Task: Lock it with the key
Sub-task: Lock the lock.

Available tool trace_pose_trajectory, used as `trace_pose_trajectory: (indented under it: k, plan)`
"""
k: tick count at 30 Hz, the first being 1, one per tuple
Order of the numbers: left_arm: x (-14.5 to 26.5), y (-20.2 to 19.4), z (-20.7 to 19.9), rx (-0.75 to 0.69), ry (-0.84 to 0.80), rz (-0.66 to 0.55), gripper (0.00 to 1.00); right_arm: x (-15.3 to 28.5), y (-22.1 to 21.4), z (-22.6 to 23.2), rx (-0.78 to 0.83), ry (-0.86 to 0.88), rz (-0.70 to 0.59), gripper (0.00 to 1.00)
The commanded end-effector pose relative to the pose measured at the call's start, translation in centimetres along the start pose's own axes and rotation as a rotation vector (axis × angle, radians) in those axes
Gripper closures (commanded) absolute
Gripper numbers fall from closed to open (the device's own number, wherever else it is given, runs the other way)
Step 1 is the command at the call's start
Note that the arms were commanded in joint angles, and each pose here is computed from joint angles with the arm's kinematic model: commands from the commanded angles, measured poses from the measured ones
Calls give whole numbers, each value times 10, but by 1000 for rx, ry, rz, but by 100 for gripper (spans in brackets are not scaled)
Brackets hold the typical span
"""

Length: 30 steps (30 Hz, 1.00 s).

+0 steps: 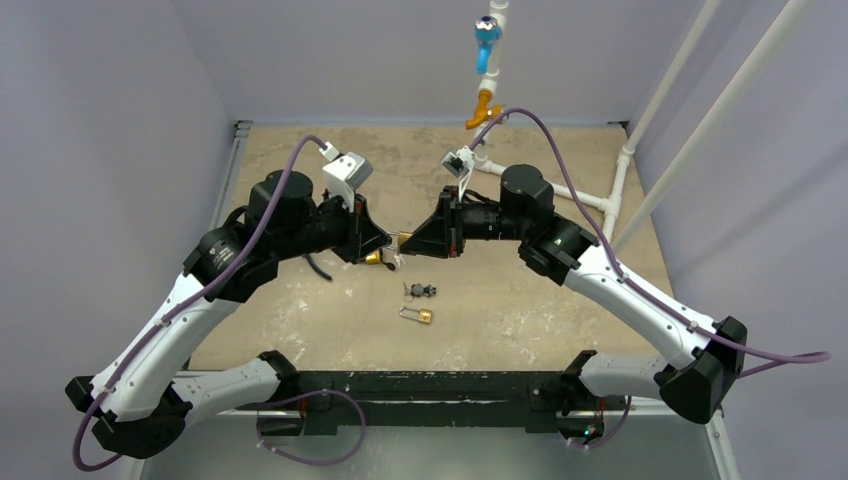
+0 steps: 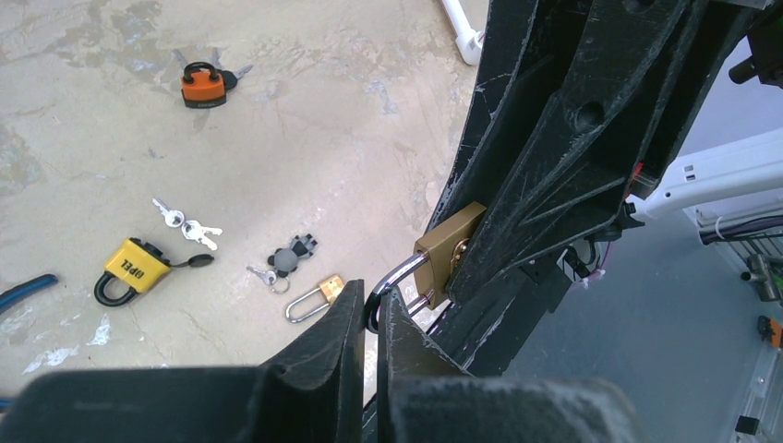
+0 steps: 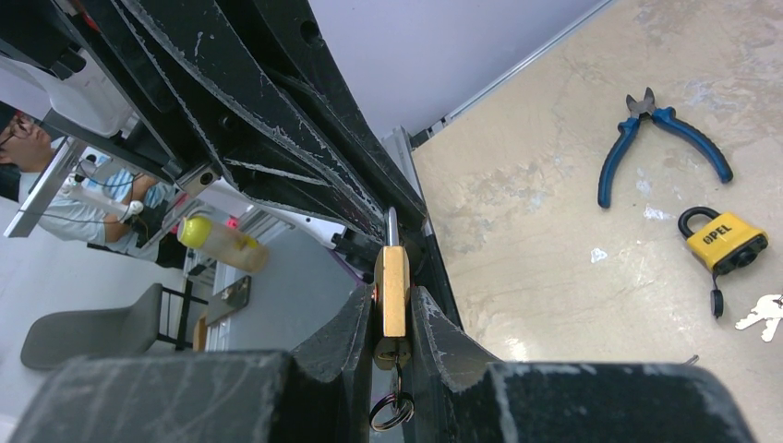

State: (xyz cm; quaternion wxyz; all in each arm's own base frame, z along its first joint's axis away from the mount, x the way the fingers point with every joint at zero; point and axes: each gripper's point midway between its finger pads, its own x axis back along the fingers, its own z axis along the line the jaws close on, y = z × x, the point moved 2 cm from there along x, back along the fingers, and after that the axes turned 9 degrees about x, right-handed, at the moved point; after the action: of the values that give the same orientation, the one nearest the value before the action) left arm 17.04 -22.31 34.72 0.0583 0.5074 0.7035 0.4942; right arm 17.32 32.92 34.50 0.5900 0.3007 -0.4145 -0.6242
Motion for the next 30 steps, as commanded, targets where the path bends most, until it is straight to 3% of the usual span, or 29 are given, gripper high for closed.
trace_pose_trajectory:
  k: [1,30]
  plan:
    - [6,8,-91,-10,-451,39,100,-21,40,8,116,-2,-146,100]
    - [10,4,-105,-10,-505,54,100,-27,38,2,107,-15,-137,100]
